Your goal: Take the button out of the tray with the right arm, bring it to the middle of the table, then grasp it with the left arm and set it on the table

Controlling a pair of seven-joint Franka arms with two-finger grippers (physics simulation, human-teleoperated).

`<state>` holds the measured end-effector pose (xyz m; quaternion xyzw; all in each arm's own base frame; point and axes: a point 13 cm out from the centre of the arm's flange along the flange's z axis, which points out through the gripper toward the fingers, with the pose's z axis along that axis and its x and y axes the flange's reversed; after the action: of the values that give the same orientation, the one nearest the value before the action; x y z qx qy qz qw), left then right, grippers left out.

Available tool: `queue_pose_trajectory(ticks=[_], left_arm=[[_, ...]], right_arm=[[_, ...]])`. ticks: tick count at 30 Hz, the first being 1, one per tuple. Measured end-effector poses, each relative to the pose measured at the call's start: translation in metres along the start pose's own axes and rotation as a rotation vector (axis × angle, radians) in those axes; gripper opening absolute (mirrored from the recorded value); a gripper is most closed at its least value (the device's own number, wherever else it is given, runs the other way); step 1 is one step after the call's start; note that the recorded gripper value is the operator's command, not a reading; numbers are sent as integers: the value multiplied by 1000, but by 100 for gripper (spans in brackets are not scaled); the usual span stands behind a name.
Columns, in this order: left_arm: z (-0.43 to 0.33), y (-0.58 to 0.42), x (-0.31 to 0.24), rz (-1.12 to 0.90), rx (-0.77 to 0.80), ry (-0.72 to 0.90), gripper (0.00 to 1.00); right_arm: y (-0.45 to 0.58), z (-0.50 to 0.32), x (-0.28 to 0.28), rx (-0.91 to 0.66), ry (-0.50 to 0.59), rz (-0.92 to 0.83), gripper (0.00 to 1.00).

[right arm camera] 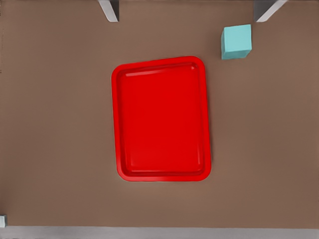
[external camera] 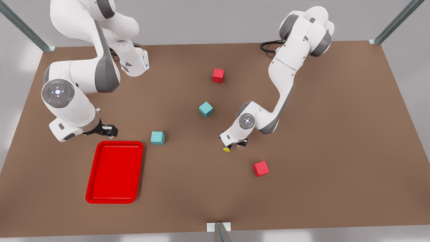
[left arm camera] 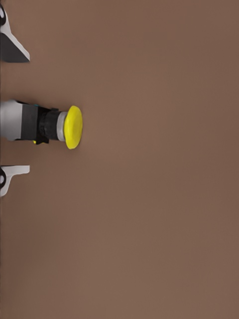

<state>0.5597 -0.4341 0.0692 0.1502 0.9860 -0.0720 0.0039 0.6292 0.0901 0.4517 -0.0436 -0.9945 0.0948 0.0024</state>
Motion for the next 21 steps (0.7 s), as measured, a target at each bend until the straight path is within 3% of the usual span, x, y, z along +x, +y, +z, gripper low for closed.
queue_pose_trajectory(ticks=[20, 21], left_arm=[[24, -3, -11, -69, 26, -47, 100], [24, -3, -11, -69, 26, -48, 96]], right_arm=[[22, 1, 10, 6, 14, -162, 100], [22, 1, 10, 7, 14, -166, 100]])
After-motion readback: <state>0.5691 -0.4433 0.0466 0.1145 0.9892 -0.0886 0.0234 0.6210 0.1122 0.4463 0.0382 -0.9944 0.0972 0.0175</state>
